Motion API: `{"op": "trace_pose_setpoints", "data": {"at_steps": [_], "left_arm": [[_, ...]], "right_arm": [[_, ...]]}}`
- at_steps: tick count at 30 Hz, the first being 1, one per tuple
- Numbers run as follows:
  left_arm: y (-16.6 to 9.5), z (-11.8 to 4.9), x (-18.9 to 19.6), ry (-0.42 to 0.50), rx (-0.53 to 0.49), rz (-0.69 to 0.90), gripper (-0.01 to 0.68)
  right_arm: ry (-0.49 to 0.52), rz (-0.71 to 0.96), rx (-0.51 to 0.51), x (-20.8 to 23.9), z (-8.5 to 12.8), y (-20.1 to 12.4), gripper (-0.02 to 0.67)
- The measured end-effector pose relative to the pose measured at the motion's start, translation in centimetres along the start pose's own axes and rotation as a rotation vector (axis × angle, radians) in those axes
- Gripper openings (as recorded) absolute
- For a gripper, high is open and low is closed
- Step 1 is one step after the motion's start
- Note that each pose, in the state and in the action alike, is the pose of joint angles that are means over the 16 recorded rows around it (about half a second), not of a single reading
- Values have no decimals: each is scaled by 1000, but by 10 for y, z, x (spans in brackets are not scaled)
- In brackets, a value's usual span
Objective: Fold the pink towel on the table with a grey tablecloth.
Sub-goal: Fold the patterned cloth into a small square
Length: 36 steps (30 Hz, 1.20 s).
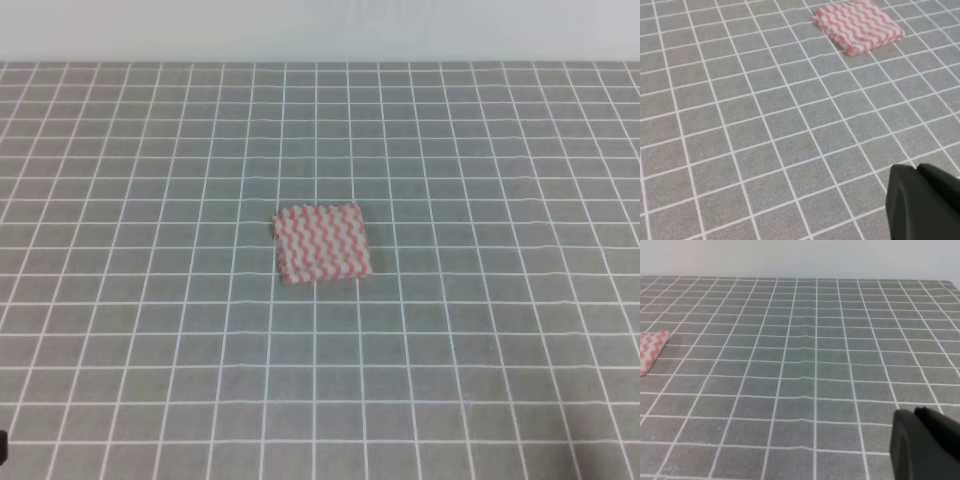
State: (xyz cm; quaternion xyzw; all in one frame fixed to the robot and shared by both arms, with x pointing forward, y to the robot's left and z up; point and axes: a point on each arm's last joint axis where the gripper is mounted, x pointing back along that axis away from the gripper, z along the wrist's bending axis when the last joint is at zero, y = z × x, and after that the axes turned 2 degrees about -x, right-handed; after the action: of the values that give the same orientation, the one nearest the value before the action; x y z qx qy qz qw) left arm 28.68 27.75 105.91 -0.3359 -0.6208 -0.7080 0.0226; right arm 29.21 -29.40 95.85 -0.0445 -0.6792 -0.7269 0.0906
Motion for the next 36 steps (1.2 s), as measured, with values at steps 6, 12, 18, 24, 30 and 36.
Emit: {"op": "trace_pose_setpoints", "data": {"at_steps": [6, 12, 18, 24, 30, 36], "left_arm": [[1, 3, 2, 34, -31, -52, -2], [-3, 8, 6, 126, -69, -258, -2], [-13, 12, 6, 258, -68, -504, -2], [-32, 15, -4, 377, 0, -630, -2], [-56, 21, -24, 430, 94, -554, -2], [-79, 23, -41, 427, 140, -412, -2]], "right_arm": [[0, -2, 0, 0, 0, 0, -17], [0, -4, 0, 0, 0, 0, -17], [0, -7, 0, 0, 0, 0, -17], [0, -5, -1, 0, 0, 1, -17], [0, -3, -1, 0, 0, 2, -18], [0, -3, -2, 0, 0, 2, -18]]}}
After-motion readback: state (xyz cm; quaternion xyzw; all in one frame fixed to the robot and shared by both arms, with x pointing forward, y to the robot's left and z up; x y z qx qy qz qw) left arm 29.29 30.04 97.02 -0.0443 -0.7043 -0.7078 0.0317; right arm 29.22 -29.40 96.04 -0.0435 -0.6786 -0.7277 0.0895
